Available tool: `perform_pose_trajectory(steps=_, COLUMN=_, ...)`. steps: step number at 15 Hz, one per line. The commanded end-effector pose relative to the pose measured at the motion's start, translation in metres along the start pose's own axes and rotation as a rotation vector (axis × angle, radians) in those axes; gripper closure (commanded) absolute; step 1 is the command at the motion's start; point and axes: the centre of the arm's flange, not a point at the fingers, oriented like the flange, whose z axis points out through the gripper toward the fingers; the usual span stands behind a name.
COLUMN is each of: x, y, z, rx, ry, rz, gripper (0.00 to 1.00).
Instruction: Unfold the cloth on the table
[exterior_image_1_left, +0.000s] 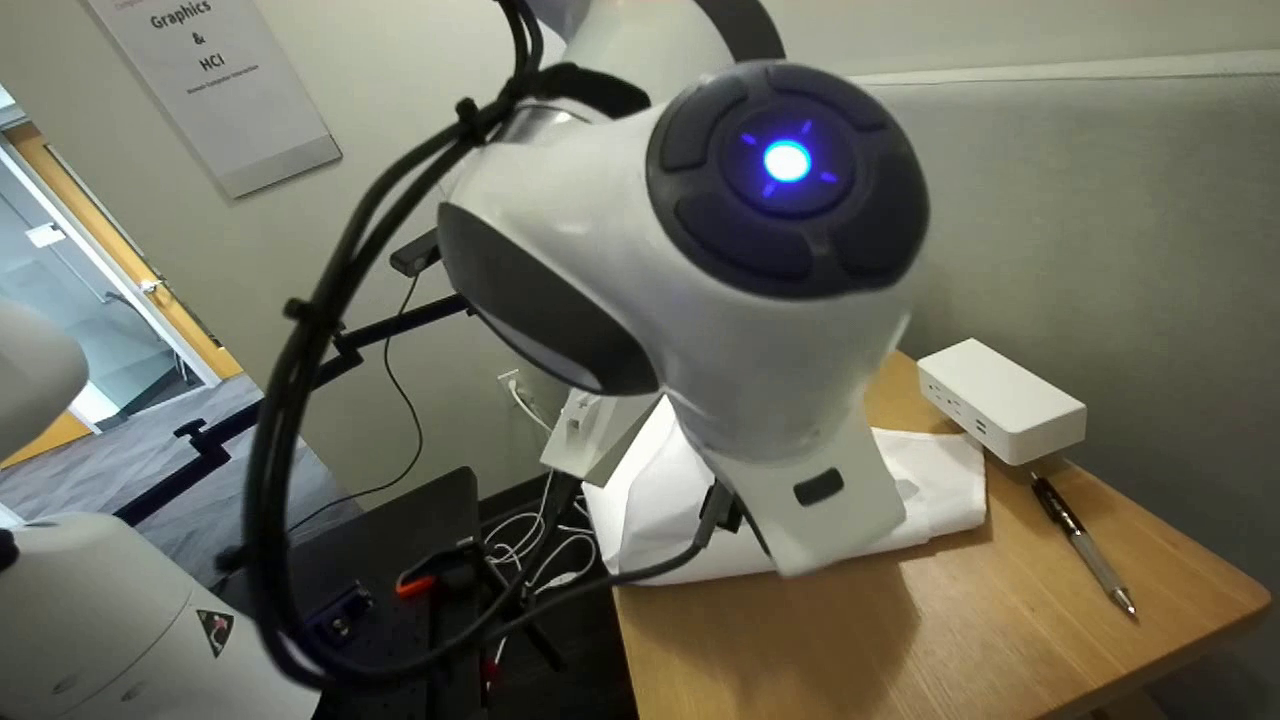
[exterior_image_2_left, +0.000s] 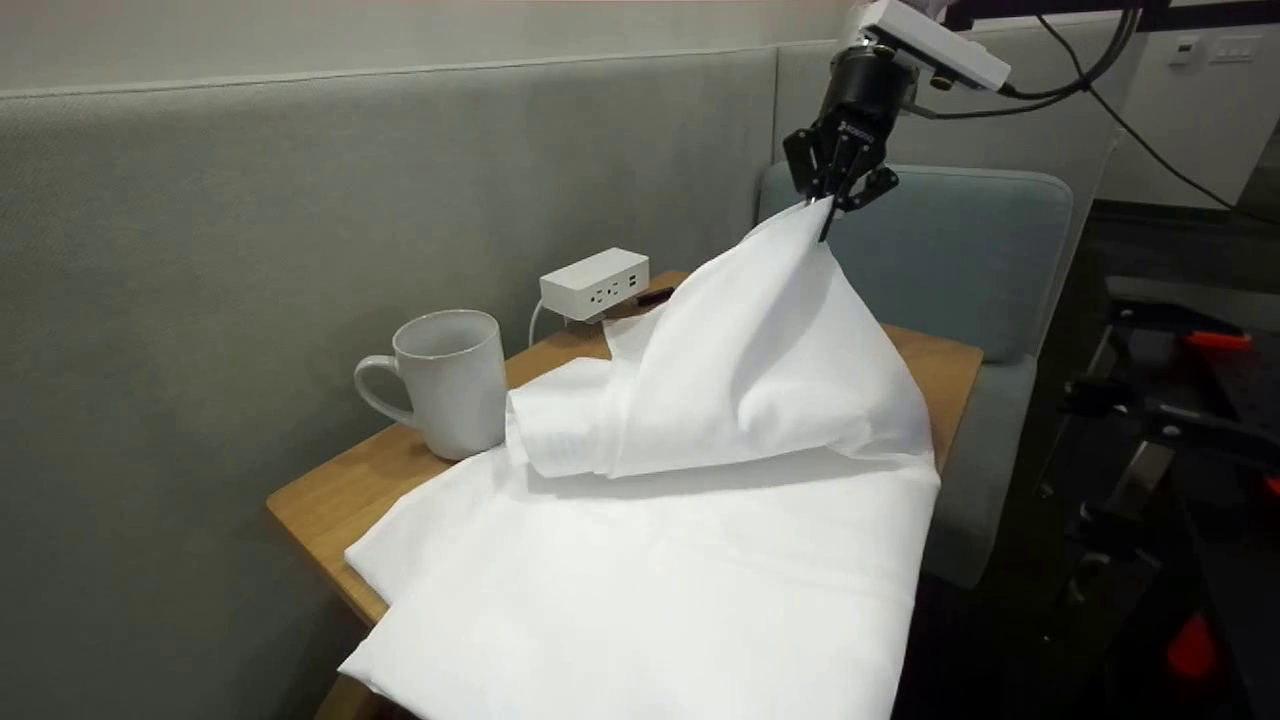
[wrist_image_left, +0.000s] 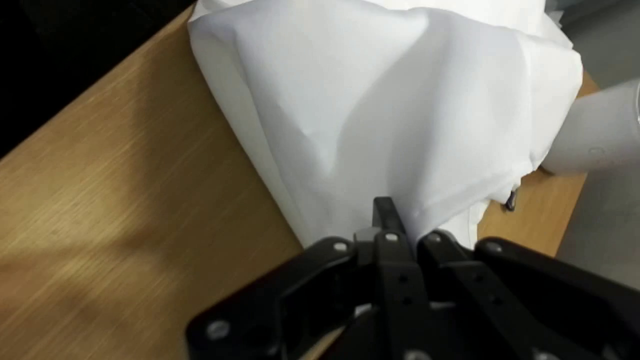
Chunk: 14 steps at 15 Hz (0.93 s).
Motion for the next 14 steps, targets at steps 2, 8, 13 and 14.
perform_pose_trajectory(steps=2, x=0.027, y=0.047, z=-0.023, rx=0.090, ry=0.039, rz=0.169, gripper=1.00)
perform_pose_trajectory(steps=8, x=0.044, y=0.092, z=-0.035, rx=0.092, ry=0.094, rz=0.367, gripper=1.00)
perform_pose_trajectory(steps=13, x=0.044, y=0.099, z=-0.033, rx=0.064, ry=0.131, rz=0.464, gripper=0.60)
perform_pose_trajectory(steps=14, x=0.041, y=0.098, z=-0.033, rx=0.061, ry=0.144, rz=0.466, gripper=0.51)
